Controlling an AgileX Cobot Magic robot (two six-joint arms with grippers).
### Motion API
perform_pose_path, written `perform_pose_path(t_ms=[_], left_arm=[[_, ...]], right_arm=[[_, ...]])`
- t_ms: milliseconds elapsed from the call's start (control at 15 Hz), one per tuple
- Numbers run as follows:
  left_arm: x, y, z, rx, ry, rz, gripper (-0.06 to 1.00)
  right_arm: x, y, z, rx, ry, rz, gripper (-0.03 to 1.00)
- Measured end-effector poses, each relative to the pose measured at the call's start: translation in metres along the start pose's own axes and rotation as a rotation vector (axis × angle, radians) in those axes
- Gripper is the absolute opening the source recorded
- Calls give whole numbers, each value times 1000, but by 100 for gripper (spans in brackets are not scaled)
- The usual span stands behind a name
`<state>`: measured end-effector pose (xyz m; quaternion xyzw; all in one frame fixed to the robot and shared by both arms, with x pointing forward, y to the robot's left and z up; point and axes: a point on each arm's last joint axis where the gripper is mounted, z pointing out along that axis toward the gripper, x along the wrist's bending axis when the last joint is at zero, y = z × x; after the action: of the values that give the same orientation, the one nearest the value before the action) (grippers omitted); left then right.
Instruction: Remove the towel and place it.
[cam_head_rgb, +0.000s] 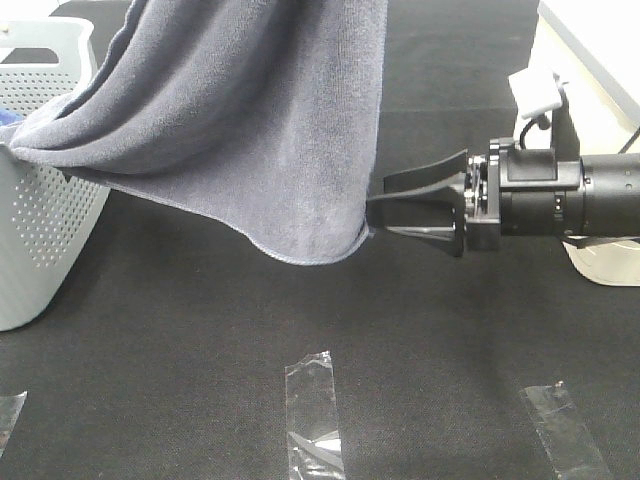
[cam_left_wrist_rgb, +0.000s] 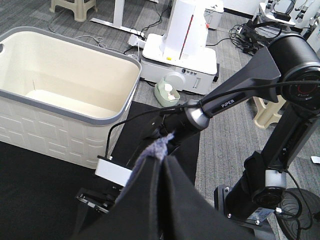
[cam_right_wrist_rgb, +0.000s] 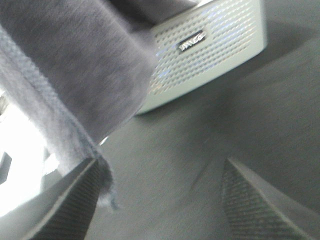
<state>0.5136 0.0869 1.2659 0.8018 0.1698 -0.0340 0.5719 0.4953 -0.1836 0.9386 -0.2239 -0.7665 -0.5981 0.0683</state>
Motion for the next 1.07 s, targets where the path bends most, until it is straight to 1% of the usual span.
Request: perform_pose_path(t_ms=[200,400,533,667,733,867,1067], left_arm=[[0,0,0,0,0,0,0],[0,0,0,0,0,0,0],[0,0,0,0,0,0,0],[0,0,0,0,0,0,0],[0,0,0,0,0,0,0],[0,0,0,0,0,0,0],[0,0,0,-2,-2,-1,0]], right_arm=[[7,-2,0,23,80,72,66],[13,0,-2,47,102,72,66],[14,3,-4,47,85,60,66],[9,2,-4,62,29,60,66],[9,3,-4,58,21,63,66],[6,7,-4,12,-8,74,66],[5,8,-3,-6,-13,81,66]])
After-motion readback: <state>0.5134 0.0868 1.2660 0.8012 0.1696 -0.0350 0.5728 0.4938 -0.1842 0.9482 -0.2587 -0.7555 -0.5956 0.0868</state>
